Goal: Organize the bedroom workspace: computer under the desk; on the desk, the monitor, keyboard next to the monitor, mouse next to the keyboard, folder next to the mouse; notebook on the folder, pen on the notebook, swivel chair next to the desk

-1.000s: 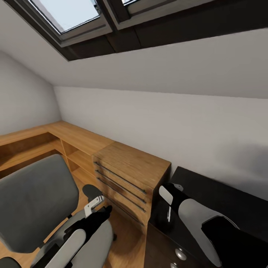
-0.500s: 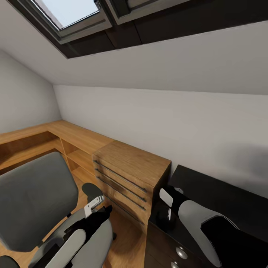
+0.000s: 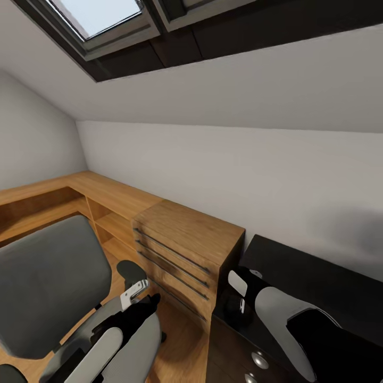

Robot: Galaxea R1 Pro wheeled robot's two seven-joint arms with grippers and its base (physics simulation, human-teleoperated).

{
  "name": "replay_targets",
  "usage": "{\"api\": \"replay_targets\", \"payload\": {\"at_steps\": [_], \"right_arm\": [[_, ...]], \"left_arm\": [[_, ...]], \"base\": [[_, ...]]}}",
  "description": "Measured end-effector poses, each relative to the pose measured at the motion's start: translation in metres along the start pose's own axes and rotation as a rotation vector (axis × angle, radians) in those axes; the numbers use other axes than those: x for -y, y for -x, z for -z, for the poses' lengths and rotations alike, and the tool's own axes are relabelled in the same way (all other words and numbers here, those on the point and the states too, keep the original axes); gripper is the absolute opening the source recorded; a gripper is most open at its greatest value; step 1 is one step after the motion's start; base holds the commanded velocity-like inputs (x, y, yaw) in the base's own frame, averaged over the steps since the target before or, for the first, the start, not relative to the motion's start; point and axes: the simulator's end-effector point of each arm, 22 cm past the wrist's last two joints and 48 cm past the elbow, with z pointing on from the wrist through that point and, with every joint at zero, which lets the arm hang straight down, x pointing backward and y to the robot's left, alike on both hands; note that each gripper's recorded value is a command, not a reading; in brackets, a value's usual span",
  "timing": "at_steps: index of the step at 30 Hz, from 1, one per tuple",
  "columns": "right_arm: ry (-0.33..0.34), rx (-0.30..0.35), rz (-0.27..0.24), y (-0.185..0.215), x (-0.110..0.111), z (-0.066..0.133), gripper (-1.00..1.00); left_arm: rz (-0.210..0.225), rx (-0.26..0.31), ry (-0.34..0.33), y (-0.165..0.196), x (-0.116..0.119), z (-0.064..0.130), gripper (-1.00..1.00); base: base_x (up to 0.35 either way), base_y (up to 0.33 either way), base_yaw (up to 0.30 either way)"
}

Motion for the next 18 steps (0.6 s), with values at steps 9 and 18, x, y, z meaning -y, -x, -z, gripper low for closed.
{"api": "replay_targets", "payload": {"at_steps": [9, 18], "right_arm": [[0.0, -0.001, -0.001, -0.0004, 0.0003, -0.0003, 1.0], [0.002, 0.0, -0.003, 0.0002, 0.0009, -0.0007, 1.0]], "left_arm": [[0.0, 0.001, 0.0, 0.0008, -0.0002, 0.0002, 1.0], [0.0, 0.002, 0.0, 0.0009, -0.0002, 0.0003, 1.0]], "base": [[0.0, 0.0, 0.0], [0.0, 0.0, 0.0]]}}
